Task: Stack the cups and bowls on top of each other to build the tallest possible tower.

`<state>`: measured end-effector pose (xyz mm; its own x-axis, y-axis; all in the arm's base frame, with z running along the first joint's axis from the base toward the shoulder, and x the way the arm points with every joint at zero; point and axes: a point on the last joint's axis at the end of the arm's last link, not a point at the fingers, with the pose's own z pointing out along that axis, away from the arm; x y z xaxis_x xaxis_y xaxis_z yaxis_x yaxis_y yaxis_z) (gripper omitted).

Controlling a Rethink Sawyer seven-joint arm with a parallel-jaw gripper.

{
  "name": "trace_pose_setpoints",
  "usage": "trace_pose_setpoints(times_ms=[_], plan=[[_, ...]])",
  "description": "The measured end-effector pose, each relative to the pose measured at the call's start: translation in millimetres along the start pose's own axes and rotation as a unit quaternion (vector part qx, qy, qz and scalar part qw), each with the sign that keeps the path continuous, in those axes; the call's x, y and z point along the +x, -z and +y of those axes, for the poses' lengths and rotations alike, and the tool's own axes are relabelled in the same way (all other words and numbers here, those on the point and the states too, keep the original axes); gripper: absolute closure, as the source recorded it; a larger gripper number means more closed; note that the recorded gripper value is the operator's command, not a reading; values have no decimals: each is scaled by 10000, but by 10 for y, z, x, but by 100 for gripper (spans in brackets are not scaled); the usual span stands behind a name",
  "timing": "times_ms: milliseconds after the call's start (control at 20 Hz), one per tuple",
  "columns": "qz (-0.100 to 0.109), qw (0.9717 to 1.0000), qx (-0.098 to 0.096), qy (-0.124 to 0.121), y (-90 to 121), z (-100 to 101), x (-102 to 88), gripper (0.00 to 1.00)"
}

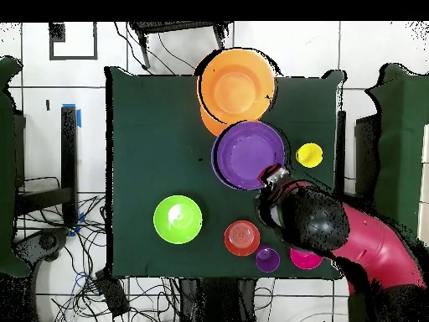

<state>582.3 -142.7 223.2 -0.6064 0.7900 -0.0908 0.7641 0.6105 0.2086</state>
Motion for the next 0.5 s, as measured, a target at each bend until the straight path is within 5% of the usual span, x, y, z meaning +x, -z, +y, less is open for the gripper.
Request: trace_pose_setpoints(times_ms=[500], plan=[[96,9992,-393,45,315,630,-31,100]])
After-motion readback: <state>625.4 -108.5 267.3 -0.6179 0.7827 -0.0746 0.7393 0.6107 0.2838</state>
